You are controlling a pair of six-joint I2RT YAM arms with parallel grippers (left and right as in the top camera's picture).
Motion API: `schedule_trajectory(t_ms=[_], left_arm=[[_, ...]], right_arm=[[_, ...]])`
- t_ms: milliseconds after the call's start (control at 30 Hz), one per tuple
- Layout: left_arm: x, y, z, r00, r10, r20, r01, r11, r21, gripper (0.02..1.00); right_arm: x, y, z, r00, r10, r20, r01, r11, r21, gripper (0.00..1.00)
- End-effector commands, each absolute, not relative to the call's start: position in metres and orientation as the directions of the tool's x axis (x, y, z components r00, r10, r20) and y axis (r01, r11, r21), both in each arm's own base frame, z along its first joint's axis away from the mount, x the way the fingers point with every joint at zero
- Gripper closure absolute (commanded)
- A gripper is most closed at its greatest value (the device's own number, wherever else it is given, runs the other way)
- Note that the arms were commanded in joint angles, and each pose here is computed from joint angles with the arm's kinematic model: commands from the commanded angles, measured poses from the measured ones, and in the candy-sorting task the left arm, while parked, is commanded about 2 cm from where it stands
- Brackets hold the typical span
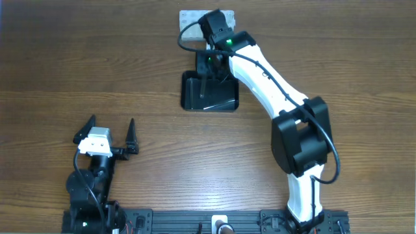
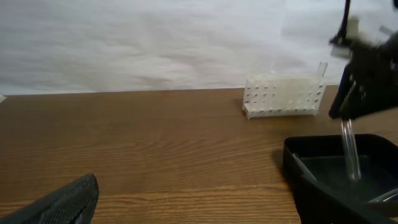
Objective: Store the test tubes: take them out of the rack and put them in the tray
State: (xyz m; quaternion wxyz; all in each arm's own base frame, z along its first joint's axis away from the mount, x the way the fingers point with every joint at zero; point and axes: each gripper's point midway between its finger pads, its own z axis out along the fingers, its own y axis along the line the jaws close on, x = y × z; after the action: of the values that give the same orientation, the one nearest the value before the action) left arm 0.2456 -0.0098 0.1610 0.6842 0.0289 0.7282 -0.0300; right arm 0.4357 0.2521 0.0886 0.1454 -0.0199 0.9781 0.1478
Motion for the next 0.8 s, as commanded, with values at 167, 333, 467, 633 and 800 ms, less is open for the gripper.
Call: schedule_trajectory(t_ms=[167, 333, 467, 633, 800], left_arm=[[0.246, -0.01, 0.159, -0.063, 0.015, -0.998, 0.088, 0.996, 0.009, 0.02], [0.246, -0.01, 0.159, -0.063, 0.015, -0.998, 0.088, 0.996, 0.009, 0.018], [0.246, -0.01, 0.159, -0.063, 0.015, -0.998, 0.088, 0.996, 0.009, 0.018], [0.246, -0.01, 0.159, -0.063, 0.015, -0.998, 0.088, 0.996, 0.009, 0.018], [0.246, -0.01, 0.159, -0.063, 0.015, -0.998, 0.088, 0.996, 0.009, 0.018]], right_arm=[[0.431, 0.243, 0.053, -0.979, 0.013, -0.205, -0.042, 0.964, 0.263, 0.989], [0.433, 0.242, 0.039, -0.981, 0.015, -0.193, -0.035, 0.967, 0.253, 0.932], [0.436, 0.242, 0.038, -0.979, 0.017, -0.201, -0.035, 0.967, 0.252, 0.853], [0.436, 0.241, 0.038, -0.979, 0.013, -0.202, -0.038, 0.968, 0.249, 0.792], [0.435, 0.241, 0.037, -0.979, -0.005, -0.204, -0.056, 0.968, 0.244, 0.663]])
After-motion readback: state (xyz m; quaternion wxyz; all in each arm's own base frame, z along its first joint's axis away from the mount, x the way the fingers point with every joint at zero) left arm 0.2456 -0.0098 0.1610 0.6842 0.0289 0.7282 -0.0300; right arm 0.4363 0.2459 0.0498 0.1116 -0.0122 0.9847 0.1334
